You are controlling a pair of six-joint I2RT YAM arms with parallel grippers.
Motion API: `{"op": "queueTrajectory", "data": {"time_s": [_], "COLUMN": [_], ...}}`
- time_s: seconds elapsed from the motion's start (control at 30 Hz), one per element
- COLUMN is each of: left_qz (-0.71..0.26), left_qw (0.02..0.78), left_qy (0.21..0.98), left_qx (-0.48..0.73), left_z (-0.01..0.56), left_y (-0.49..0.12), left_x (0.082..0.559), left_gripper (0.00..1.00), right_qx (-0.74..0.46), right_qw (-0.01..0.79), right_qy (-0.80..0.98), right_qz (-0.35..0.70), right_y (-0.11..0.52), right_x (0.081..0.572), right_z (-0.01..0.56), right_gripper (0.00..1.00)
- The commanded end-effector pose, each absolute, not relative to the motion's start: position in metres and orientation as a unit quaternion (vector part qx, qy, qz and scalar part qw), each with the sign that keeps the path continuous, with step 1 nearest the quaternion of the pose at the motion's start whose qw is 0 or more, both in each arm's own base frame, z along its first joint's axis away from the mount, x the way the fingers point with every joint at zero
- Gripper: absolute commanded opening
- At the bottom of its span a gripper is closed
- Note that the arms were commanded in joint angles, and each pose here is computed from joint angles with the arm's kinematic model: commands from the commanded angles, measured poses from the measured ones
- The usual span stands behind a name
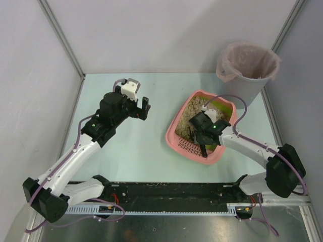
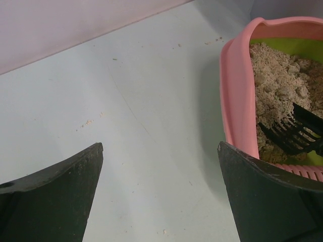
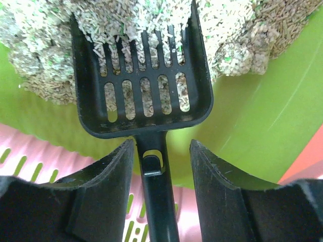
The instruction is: Clean the litter box
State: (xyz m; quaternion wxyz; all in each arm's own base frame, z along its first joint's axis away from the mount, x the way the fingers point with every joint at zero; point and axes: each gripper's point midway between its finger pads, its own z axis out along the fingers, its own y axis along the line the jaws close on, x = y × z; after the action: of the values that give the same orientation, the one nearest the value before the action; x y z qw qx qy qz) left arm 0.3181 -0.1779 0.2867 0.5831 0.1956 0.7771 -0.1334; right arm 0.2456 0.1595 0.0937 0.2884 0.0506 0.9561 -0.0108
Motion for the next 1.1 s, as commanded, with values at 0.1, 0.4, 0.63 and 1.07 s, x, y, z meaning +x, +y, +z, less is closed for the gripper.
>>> {"op": "queueTrajectory", "data": {"time_s": [0.1, 0.4, 0.63, 1.07], "left_qz": [-0.13, -0.128, -0.126, -0.119], "left_qw": [0.591, 0.589, 0.589, 0.589], "left_qy": [0.767, 0.769, 0.77, 0.772], "left_qx": [0.212, 0.211, 0.21, 0.208], "left_z": [0.291, 0.29, 0.289, 0.287], "left_y": [-0.181, -0.181, -0.181, -0.178], "left_x": [0.319, 0.321, 0.321, 0.323], "left_gripper": [1.0, 1.0, 1.0, 0.99], "right_qx": [0.052, 0.042, 0.039, 0.039], "right_qw": [0.29, 0.285, 0.297, 0.301], "right_qy": [0.956, 0.958, 0.954, 0.953], "right_qz": [-0.003, 0.001, 0.004, 0.002], "right_y": [0.159, 0.164, 0.166, 0.169], "right_x": [0.246, 0.25, 0.26, 0.28], "right_z": [0.083, 0.061, 0.05, 0.03], "right_gripper": [0.52, 0.44, 0.37, 0.26]}}
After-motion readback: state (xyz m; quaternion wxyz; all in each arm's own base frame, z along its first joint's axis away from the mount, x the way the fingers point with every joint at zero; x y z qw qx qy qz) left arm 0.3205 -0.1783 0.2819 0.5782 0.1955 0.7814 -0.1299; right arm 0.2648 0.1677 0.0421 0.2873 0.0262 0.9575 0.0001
